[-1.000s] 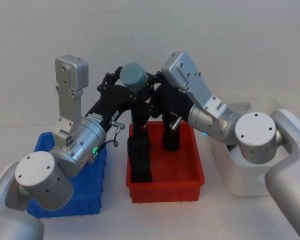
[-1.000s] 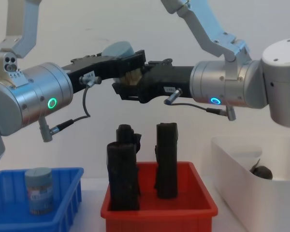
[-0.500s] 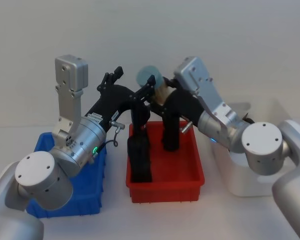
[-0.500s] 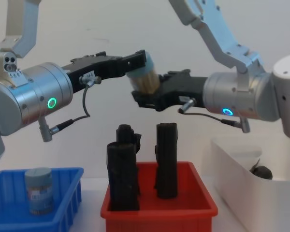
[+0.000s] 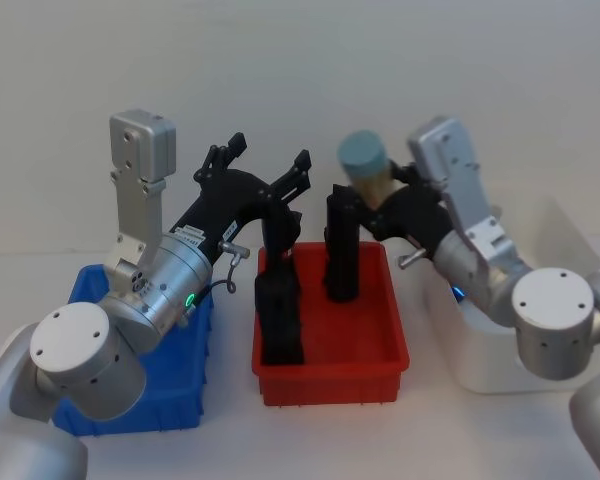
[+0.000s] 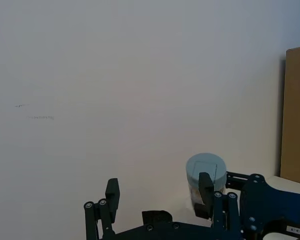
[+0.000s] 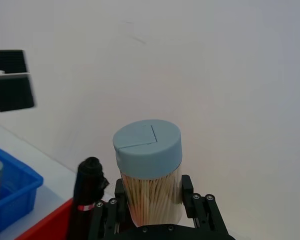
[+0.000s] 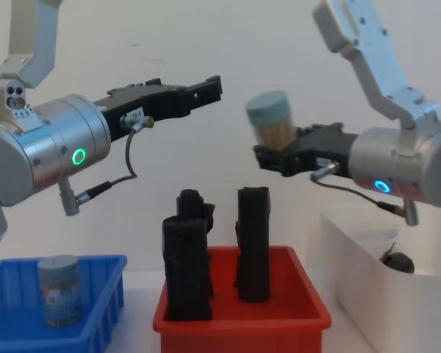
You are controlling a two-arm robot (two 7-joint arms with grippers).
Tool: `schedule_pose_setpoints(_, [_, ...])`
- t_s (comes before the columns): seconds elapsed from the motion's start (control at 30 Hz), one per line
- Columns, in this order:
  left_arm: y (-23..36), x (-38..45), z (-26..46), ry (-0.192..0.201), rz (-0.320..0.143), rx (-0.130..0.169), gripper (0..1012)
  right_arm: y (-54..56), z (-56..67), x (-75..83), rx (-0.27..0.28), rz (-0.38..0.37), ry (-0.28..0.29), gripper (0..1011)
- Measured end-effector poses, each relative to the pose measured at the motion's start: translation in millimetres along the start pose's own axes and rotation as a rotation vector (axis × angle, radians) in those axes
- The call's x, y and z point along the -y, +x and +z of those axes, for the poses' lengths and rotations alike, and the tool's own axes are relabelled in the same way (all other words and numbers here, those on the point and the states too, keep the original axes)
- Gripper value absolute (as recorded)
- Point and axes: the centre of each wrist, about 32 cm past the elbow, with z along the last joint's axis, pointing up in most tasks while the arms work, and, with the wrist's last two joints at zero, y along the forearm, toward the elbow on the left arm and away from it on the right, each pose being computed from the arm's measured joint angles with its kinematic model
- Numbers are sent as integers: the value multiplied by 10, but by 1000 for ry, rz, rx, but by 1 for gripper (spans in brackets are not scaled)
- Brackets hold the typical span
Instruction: Pick the cotton swabs from the blue box and place them into the white box.
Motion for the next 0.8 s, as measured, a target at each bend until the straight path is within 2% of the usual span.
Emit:
schedule_pose_setpoints(0.53, [0,0,0,0,1,0,1004,121,-176,212,-182,-232,-69,645])
schedule_pose_setpoints(0.6, [0,0,0,0,1,0,1004,156,-207,244,-222,-279,-86,645])
schedule_pose_setpoints(0.73, [0,0,0,0,1,0,1004,199,-230,268,-265,-325,-104,645])
schedule_pose_setpoints(0.8, [0,0,0,0,1,0,1004,246,-260,283,-315,-374,-130,645])
